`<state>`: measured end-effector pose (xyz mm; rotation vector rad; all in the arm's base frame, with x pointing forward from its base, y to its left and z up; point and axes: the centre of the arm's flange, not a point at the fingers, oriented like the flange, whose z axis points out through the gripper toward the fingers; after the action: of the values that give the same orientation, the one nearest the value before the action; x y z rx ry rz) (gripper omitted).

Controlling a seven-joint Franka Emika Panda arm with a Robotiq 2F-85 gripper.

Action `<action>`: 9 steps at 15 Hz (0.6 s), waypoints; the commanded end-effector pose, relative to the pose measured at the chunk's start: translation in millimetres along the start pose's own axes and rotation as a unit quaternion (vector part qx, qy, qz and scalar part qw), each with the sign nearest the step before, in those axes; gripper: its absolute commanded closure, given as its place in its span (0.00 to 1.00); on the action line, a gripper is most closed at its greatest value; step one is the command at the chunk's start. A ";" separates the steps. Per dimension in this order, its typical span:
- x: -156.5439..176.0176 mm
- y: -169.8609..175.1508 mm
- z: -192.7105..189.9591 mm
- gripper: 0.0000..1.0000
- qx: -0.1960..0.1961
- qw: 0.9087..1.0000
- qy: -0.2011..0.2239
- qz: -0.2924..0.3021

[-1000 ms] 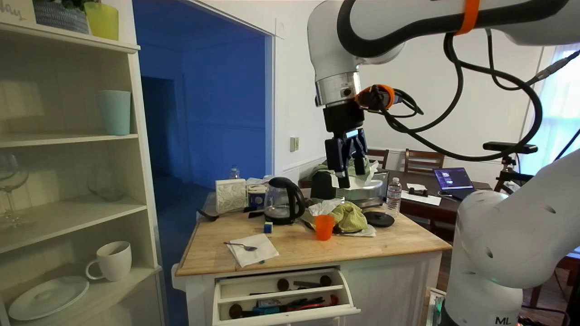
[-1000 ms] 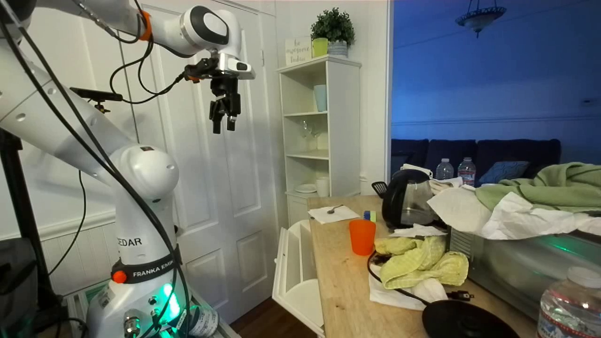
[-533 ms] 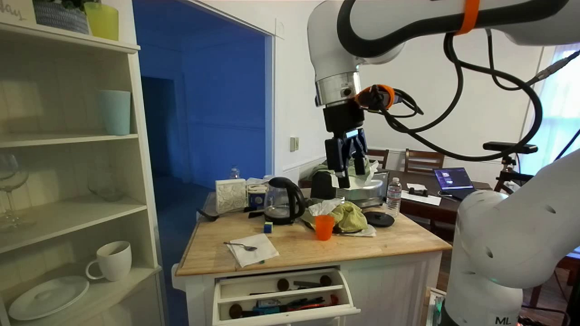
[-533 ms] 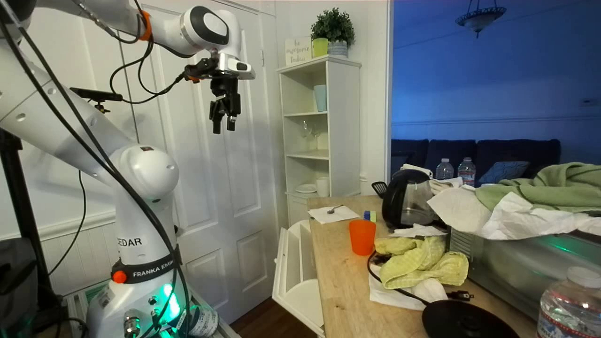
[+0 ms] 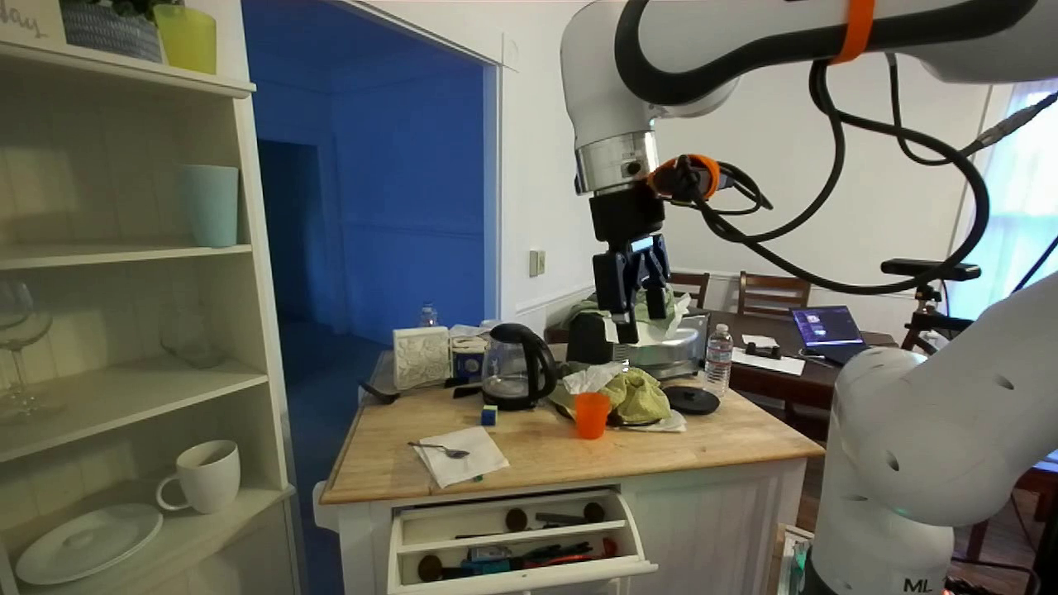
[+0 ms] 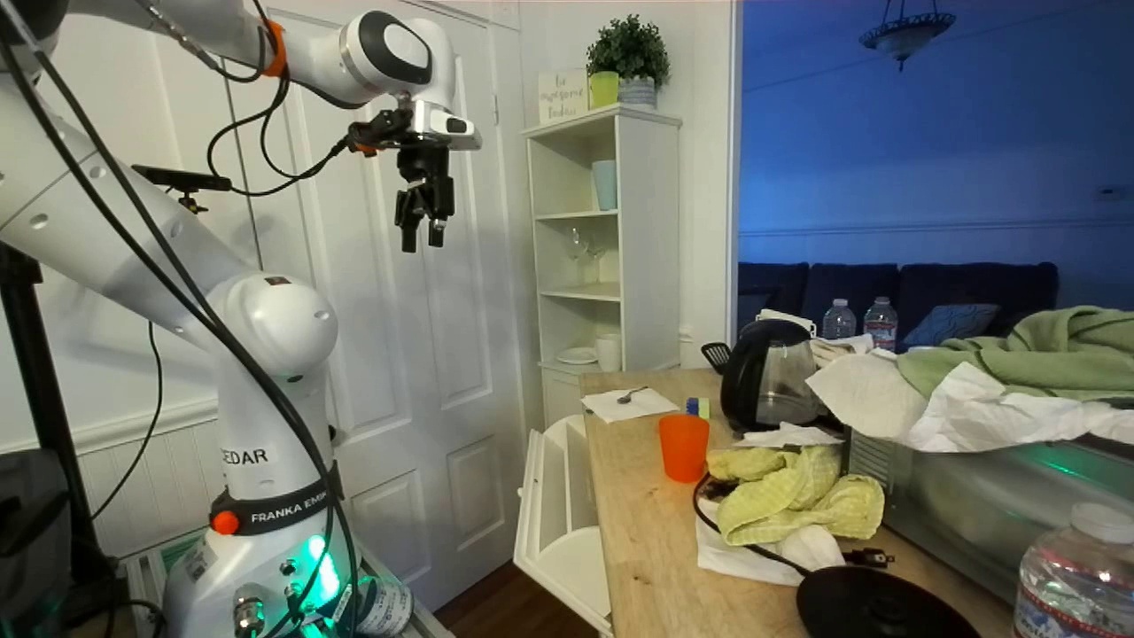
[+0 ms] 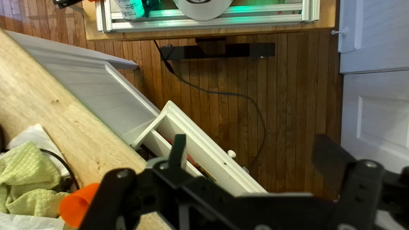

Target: Put the spoon in the orange cup

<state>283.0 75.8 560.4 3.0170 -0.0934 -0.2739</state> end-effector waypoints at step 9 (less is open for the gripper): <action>114.5 21.9 -4.6 0.00 0.038 0.999 0.015 -0.030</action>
<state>342.2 51.5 553.4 3.0926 -0.0751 -0.1830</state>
